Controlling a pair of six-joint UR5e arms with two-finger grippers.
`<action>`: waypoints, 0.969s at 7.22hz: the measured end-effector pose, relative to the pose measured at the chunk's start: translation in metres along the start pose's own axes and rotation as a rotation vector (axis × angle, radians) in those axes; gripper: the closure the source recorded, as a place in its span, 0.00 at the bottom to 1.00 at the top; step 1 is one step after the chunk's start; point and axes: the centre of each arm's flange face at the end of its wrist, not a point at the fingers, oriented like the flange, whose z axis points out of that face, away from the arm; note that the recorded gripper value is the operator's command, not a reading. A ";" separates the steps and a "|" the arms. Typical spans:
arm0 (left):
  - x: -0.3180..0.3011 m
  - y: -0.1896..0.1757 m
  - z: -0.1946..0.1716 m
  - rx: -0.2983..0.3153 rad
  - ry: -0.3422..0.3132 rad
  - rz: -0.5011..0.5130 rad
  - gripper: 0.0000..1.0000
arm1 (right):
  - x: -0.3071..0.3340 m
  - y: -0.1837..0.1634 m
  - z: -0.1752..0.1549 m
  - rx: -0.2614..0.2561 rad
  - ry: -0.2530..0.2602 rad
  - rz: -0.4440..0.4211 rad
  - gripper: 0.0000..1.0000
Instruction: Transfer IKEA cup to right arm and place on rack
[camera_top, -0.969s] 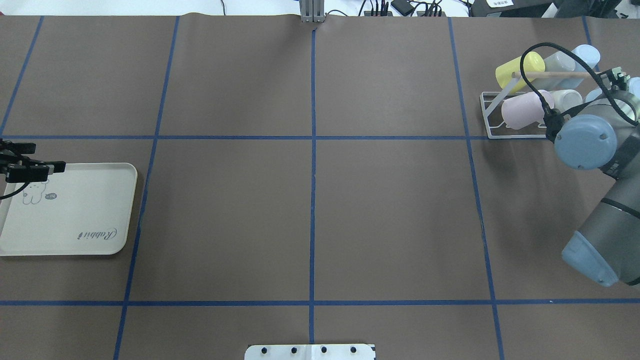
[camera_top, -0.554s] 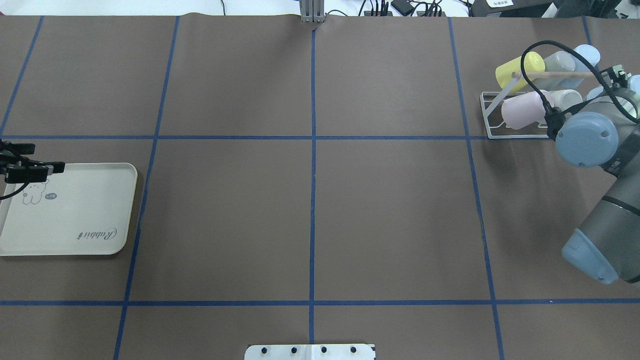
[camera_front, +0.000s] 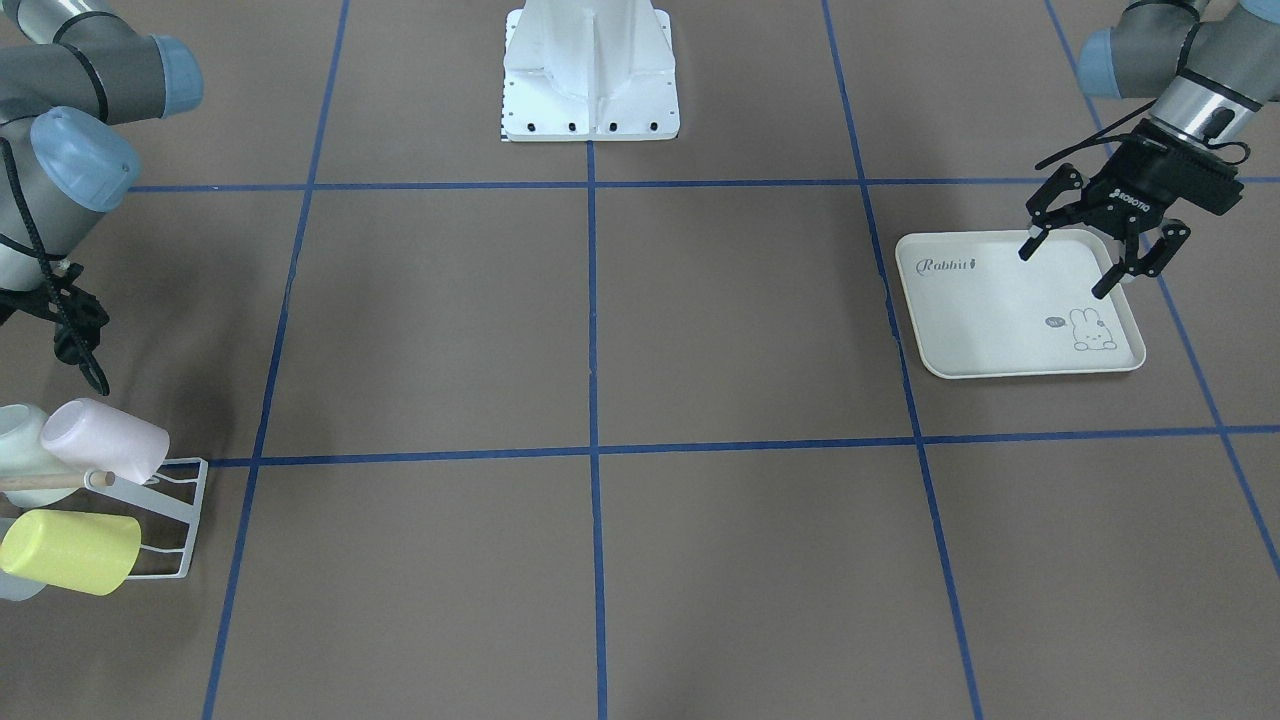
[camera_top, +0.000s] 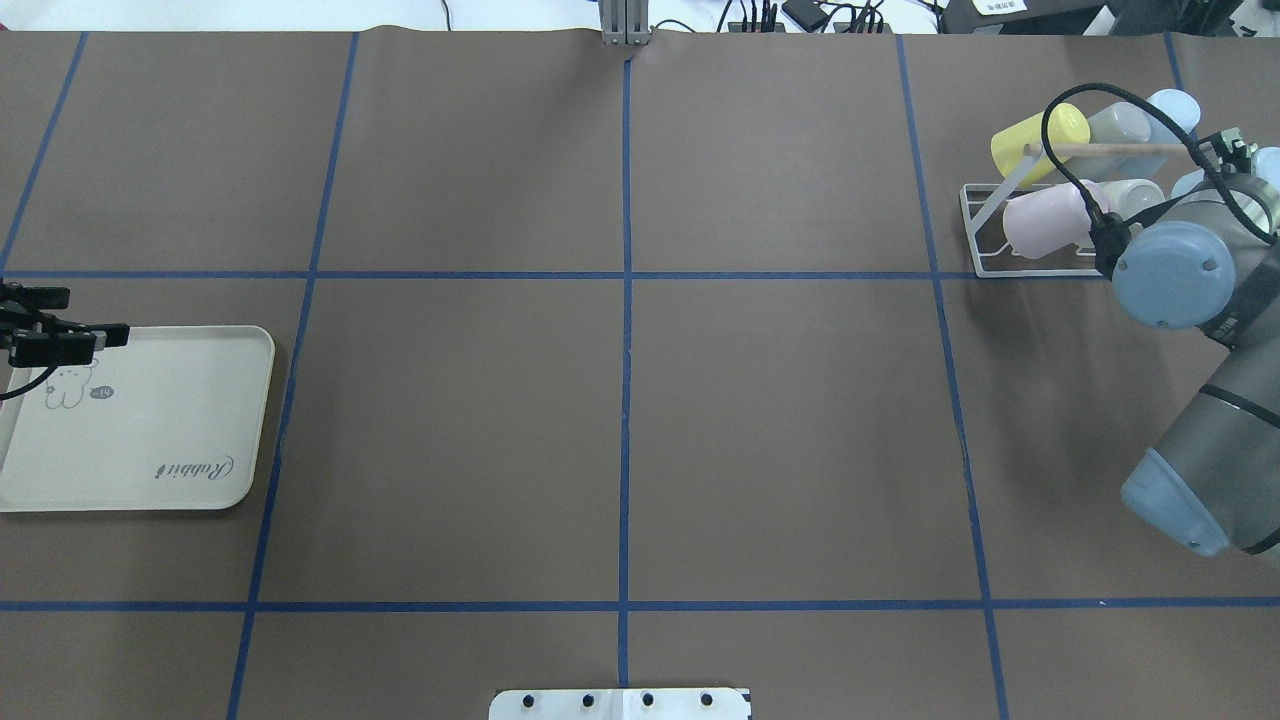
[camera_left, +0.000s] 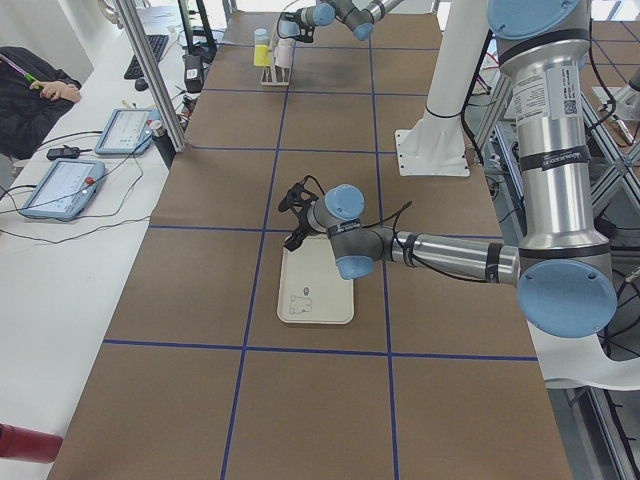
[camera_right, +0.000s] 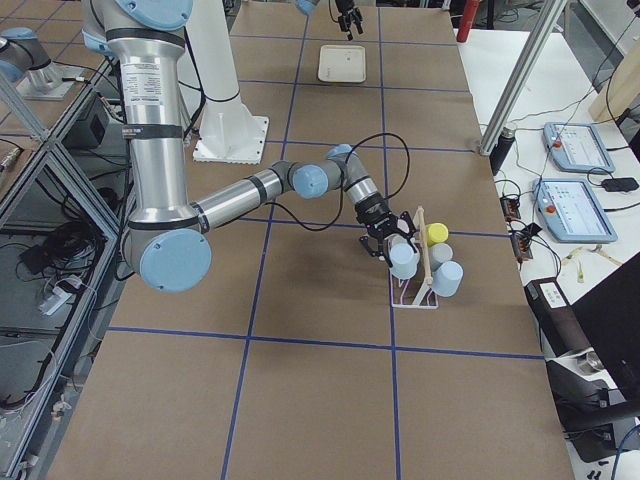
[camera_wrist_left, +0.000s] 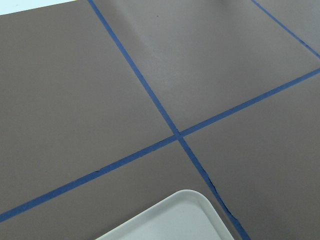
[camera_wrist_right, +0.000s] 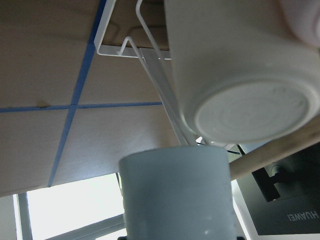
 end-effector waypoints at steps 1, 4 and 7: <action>0.000 0.000 0.000 0.001 0.001 0.001 0.00 | 0.003 -0.003 0.005 0.005 0.009 -0.005 1.00; 0.001 -0.001 0.000 0.002 0.003 0.002 0.00 | 0.012 -0.013 0.010 0.007 0.015 -0.011 0.82; 0.001 -0.001 0.001 0.002 0.003 0.001 0.00 | 0.010 -0.020 0.018 -0.004 0.008 -0.018 0.11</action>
